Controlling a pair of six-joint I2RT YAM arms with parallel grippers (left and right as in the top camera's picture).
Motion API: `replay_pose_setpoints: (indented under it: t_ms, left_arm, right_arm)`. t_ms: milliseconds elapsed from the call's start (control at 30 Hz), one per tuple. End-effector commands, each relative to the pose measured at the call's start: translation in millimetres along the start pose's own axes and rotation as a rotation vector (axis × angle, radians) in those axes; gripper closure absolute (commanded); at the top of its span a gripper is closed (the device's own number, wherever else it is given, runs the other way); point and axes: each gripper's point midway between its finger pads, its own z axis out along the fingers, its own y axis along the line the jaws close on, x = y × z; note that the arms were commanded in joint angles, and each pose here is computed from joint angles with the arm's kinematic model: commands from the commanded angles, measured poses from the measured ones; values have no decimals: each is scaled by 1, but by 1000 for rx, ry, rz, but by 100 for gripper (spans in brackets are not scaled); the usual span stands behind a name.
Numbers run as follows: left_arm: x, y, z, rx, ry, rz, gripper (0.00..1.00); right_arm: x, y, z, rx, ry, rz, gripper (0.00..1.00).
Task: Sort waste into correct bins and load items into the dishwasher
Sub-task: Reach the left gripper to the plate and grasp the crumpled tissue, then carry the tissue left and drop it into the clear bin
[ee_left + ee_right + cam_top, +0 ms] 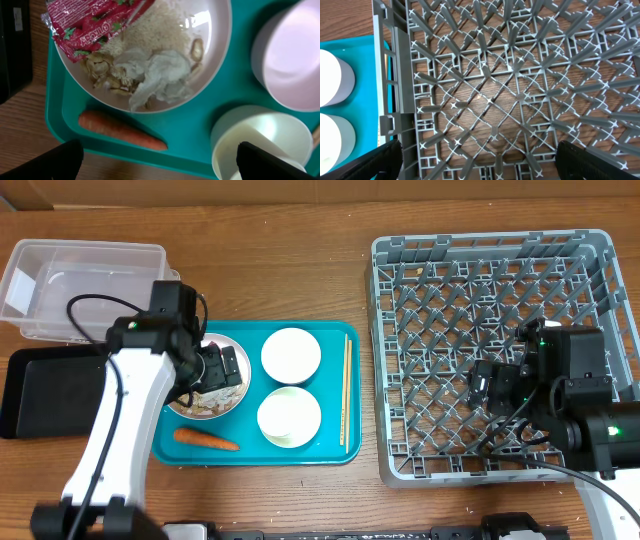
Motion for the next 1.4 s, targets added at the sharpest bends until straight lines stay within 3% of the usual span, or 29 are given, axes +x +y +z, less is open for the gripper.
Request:
replay_pose_setpoints:
  t_ms: [0, 233, 300, 433, 467, 667, 700, 733, 1000, 1367]
  left_arm:
    - [-13, 9, 18, -74, 15, -81, 0]
    - [-14, 10, 58, -124, 111, -76, 0]
    - [-15, 9, 67, -126, 125, -75, 4]
    - [-16, 8, 76, -126, 137, -74, 31]
    - [-18, 7, 76, -123, 131, -75, 48]
    - [-22, 6, 77, -118, 116, -71, 81]
    - [-22, 6, 77, -118, 116, -71, 91]
    - [-22, 6, 77, -118, 116, -71, 96]
    - [-36, 6, 45, -126, 79, -56, 96]
    - [-117, 32, -64, -190, -269, -146, 96]
  right_arm:
    - [-8, 0, -7, 5, -32, -7, 0]
    - [-8, 1, -7, 5, -32, -6, 0]
    - [-8, 1, -7, 5, -32, -6, 0]
    - [-8, 0, -7, 5, -32, -6, 0]
    - [-8, 0, -7, 5, -31, -6, 0]
    - [-8, 0, -7, 5, -31, -6, 0]
    - [-8, 0, -7, 5, -31, -6, 0]
    - [-8, 0, -7, 5, -31, -6, 0]
    - [-8, 0, -7, 5, -31, -6, 0]
    - [-4, 0, -7, 8, -16, -7, 0]
